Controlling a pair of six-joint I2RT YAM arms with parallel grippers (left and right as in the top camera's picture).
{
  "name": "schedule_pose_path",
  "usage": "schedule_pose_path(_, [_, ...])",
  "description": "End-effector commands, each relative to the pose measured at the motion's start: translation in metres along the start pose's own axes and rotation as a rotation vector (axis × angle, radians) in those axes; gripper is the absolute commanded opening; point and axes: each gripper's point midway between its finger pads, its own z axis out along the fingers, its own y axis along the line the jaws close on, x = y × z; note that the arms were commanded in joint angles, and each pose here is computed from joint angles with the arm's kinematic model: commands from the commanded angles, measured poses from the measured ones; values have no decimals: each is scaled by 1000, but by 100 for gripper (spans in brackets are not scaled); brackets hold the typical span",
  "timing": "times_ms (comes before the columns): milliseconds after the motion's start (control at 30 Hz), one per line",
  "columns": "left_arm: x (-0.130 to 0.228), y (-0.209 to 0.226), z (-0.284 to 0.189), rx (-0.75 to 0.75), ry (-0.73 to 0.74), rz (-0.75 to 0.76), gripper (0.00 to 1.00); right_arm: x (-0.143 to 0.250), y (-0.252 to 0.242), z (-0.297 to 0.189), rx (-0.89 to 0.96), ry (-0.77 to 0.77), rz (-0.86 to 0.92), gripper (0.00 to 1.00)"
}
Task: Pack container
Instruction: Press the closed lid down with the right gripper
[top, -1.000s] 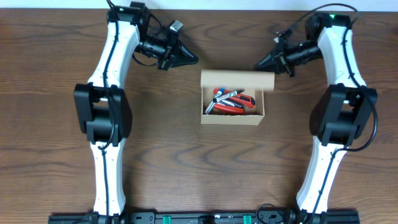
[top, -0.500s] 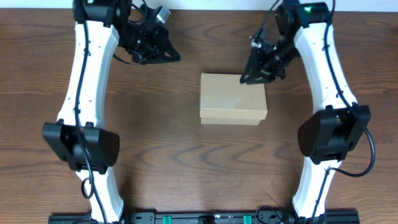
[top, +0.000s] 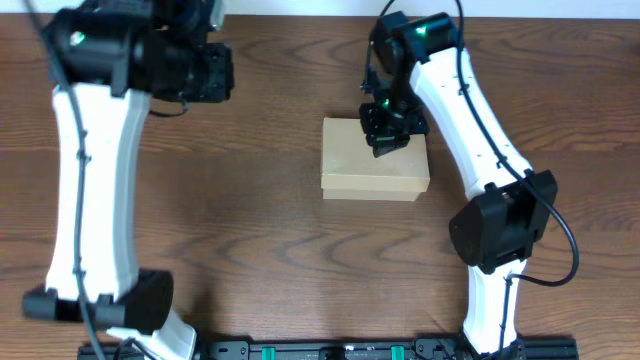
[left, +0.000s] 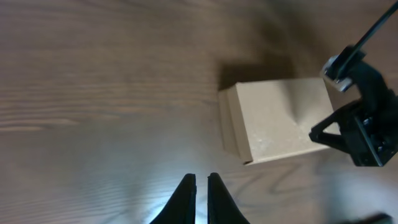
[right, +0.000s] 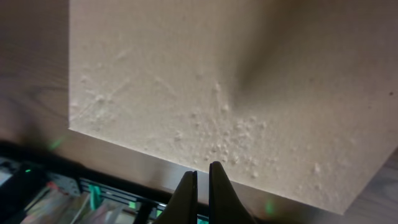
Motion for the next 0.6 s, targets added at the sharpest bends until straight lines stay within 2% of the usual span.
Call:
schedule_pose_path(0, [-3,6,-32,-78,-92,7,11,1,-6,-1,98,-27,20,2])
schedule_pose_path(167, [2,0,-55,-72,-142,7,14,5,-3,9,107,-3,7,2])
schedule_pose_path(567, [8,2,-75,-108,-184,13,13,20,-8,54,131,104,5,2])
